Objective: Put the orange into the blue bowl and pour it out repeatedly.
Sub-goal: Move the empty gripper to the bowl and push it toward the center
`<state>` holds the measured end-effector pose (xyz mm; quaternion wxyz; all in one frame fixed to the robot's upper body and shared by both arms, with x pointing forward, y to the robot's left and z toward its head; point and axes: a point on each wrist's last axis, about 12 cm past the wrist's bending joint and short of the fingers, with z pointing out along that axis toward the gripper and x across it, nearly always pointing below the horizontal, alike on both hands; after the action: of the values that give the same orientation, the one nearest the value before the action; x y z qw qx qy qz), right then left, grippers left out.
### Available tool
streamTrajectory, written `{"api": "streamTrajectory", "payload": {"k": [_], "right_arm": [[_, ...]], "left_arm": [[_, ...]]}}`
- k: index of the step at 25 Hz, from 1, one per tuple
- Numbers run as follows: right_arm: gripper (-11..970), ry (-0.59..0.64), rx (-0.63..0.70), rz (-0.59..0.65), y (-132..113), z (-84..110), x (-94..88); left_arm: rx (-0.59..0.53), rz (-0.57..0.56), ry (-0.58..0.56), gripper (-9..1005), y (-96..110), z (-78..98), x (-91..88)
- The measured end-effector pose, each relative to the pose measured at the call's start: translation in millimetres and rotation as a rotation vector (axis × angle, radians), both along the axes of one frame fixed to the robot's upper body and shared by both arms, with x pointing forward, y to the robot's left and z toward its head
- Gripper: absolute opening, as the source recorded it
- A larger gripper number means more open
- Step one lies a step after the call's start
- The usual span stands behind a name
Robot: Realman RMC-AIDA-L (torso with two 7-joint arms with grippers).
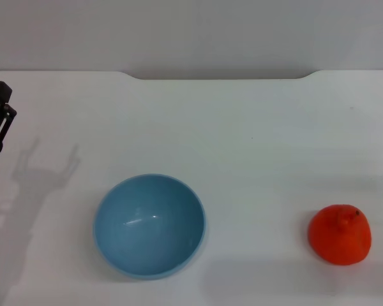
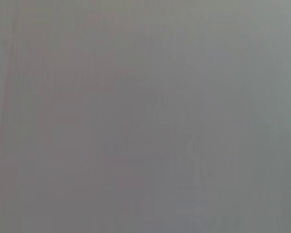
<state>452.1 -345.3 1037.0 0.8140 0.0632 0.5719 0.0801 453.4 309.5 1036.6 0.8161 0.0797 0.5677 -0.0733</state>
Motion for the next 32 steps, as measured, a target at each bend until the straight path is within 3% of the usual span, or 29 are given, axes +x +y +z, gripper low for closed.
{"api": "streamTrajectory", "payload": {"k": [8,9,11,14,18,21,24,28,32], "right_arm": [[469,0.049,0.035,0.082,-4,-1.3,4.9],[493,0.04,0.029,0.096,-4,0.3,5.1],[540,0.04,0.029,0.096,-4,0.3,5.1],[612,0.032,0.031,0.111,-3,1.6,4.9],[612,0.035,0.039,0.115,-4,1.0,3.1],[612,0.037,0.038,0.112,-4,0.4,1.6],[612,0.038,0.038,0.11,-5,0.2,0.8],[612,0.036,0.039,0.105,-5,0.3,0.8],[612,0.032,0.036,0.104,-6,1.4,2.5]], "left_arm": [[-0.036,-0.035,-0.02,753,-2,6.1,8.9],[-0.156,-0.151,-0.076,751,1,29.0,36.9],[-0.156,-0.151,-0.076,747,1,29.0,36.9],[-0.213,-0.25,-0.055,741,3,47.8,67.1],[-0.183,-0.388,0.039,733,-3,76.9,106.1],[-0.127,-0.421,0.104,728,-11,97.9,122.9],[-0.048,-0.401,0.19,722,-15,117.4,130.0],[0.082,-0.378,0.33,694,-24,139.9,126.9],[0.081,-0.378,0.491,680,-24,149.9,117.5]]}}
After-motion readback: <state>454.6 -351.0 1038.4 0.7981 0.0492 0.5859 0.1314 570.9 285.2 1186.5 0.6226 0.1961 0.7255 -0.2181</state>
